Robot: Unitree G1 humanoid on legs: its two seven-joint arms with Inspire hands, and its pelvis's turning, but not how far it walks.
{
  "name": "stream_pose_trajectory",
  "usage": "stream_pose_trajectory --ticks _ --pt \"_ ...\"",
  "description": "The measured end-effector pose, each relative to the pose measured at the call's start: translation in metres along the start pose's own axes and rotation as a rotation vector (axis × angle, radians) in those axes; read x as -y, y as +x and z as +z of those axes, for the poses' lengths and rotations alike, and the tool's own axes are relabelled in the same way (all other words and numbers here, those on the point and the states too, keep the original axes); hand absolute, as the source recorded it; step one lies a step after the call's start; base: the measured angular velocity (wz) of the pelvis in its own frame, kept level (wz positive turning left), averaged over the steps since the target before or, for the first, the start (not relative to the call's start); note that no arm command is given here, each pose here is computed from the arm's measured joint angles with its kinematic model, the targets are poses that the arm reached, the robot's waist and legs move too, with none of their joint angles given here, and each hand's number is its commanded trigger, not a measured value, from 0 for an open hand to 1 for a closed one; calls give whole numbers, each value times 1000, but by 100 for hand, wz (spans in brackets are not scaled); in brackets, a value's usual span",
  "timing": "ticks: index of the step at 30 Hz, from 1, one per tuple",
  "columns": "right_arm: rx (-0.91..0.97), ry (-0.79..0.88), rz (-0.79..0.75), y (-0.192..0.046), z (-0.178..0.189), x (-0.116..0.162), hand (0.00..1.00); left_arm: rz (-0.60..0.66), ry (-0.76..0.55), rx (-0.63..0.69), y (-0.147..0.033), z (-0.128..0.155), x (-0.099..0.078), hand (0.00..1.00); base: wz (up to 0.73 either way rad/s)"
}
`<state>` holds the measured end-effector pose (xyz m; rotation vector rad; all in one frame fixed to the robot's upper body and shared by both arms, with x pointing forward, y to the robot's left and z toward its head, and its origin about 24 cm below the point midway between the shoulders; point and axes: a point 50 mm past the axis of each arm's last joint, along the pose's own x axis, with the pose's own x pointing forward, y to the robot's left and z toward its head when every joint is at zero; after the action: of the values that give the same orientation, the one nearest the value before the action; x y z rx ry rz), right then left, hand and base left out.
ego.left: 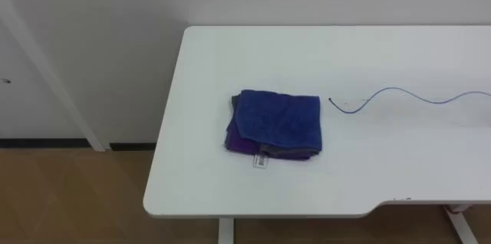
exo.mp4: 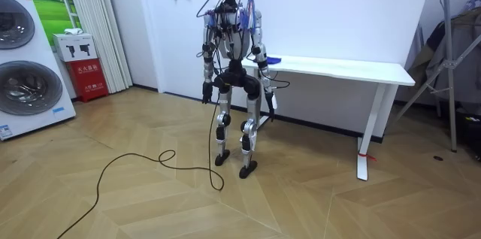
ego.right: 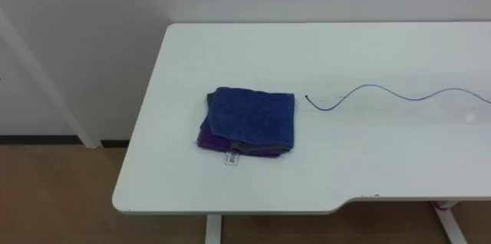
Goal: Wipe table
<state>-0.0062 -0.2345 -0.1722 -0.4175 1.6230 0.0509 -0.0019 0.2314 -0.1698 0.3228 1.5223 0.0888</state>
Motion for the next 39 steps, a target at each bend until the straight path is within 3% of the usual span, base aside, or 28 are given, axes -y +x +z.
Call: stream_pose_trajectory --ticks 10,16,22,28,30,34,39 --pt "5 7 16 0 1 -1 0 4 -1 11 0 2 0 0 0" --pt "-3 149 2 0 -1 1 0 11 -21 5 0 1 -2 0 0" --pt "-84 458 -38 0 -21 3 0 34 -86 -25 -1 -9 -8 0 1" --pt "-163 933 -124 -1 -44 19 0 84 -211 -67 -2 -24 -22 0 0" --pt "-184 1098 -196 -4 -52 37 0 112 -255 -70 -3 -27 -32 0 -3" --pt "-135 1219 -373 -12 -54 87 0 160 -272 -56 -4 -27 -49 0 -3" --pt "134 1233 -654 -41 -5 169 0 211 -265 -3 -6 -17 -58 0 -8"
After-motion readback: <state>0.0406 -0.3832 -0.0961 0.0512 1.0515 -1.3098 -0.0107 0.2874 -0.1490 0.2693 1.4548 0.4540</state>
